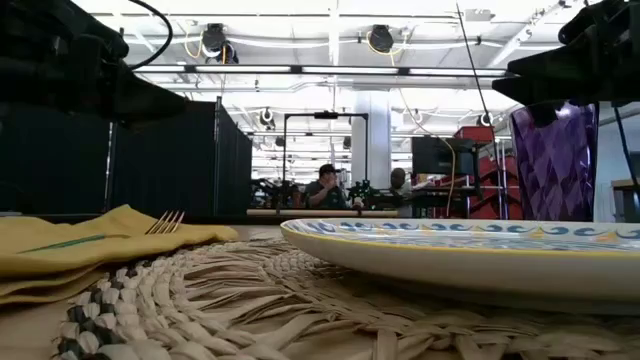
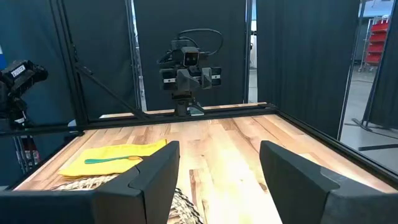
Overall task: Set table place
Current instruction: Return to Home Position
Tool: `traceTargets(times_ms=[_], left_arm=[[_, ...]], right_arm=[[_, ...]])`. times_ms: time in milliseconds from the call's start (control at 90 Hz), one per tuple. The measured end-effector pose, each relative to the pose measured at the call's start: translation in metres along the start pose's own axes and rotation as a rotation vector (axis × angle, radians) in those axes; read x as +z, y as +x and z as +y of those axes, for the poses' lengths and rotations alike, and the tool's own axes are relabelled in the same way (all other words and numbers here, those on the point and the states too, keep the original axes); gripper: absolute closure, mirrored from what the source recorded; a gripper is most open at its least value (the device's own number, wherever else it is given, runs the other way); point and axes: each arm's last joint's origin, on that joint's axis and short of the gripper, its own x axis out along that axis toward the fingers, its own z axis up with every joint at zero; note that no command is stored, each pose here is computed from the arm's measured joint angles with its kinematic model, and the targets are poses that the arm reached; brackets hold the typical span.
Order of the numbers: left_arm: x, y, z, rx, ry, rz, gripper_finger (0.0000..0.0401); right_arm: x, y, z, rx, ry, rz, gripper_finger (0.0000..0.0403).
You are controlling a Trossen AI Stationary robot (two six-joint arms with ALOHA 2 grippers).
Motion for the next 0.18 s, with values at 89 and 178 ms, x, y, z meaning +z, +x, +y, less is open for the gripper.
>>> traceTargets(times_ms=[89, 178], left_arm=[[0.0000, 0.0000, 0.0000, 0.000, 0.000, 0.000, 0.0265], [0.0000, 0.0000, 0.0000, 0.000, 0.000, 0.000, 0.0265]], right_arm=[[0.0000, 0.0000, 0.0000, 0.000, 0.000, 0.000, 0.0193], [-0.0001, 0.0000, 0.0000, 0.000, 0.000, 0.001, 0.0193]])
